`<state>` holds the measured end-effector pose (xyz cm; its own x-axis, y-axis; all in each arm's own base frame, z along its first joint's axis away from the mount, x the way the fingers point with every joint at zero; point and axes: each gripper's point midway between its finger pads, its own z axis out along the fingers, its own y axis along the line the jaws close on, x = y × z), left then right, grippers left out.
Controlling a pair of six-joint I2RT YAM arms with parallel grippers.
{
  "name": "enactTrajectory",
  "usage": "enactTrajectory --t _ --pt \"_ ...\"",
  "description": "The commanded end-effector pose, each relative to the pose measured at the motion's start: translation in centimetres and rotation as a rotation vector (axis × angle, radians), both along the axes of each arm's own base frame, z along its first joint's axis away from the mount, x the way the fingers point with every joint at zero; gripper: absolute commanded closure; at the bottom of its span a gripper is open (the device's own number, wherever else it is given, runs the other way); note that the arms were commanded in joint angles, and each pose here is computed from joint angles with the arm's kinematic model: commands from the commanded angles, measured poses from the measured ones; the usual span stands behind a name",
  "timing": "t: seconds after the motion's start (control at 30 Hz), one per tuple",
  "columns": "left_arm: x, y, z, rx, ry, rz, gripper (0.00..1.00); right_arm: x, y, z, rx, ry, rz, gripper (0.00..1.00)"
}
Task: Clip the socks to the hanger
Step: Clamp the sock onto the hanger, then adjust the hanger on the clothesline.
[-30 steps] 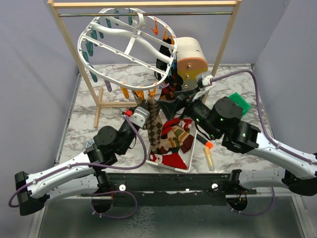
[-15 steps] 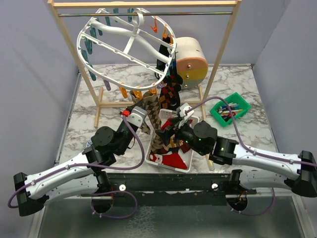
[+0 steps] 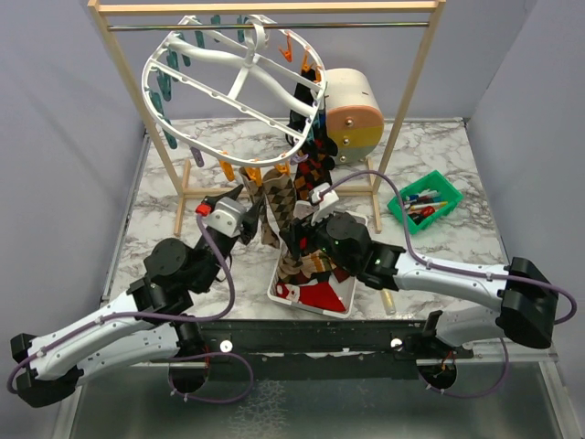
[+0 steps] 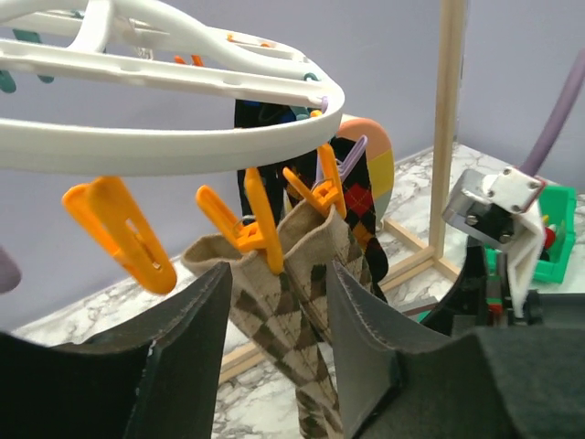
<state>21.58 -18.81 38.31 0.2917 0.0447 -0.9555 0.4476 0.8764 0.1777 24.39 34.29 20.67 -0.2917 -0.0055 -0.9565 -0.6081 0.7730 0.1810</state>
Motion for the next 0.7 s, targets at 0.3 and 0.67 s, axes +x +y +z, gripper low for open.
enactTrajectory --t 0.3,0.67 --pt "-2.2 4.3 -2.8 -0.114 0.139 0.014 0.5 2.7 4.8 4.0 0.096 -0.045 0.018 0.64" --pt "-2.2 4.9 -2.6 -0.084 0.133 0.035 0.46 5.2 6.8 7.6 0.213 -0.128 0.0 0.74"
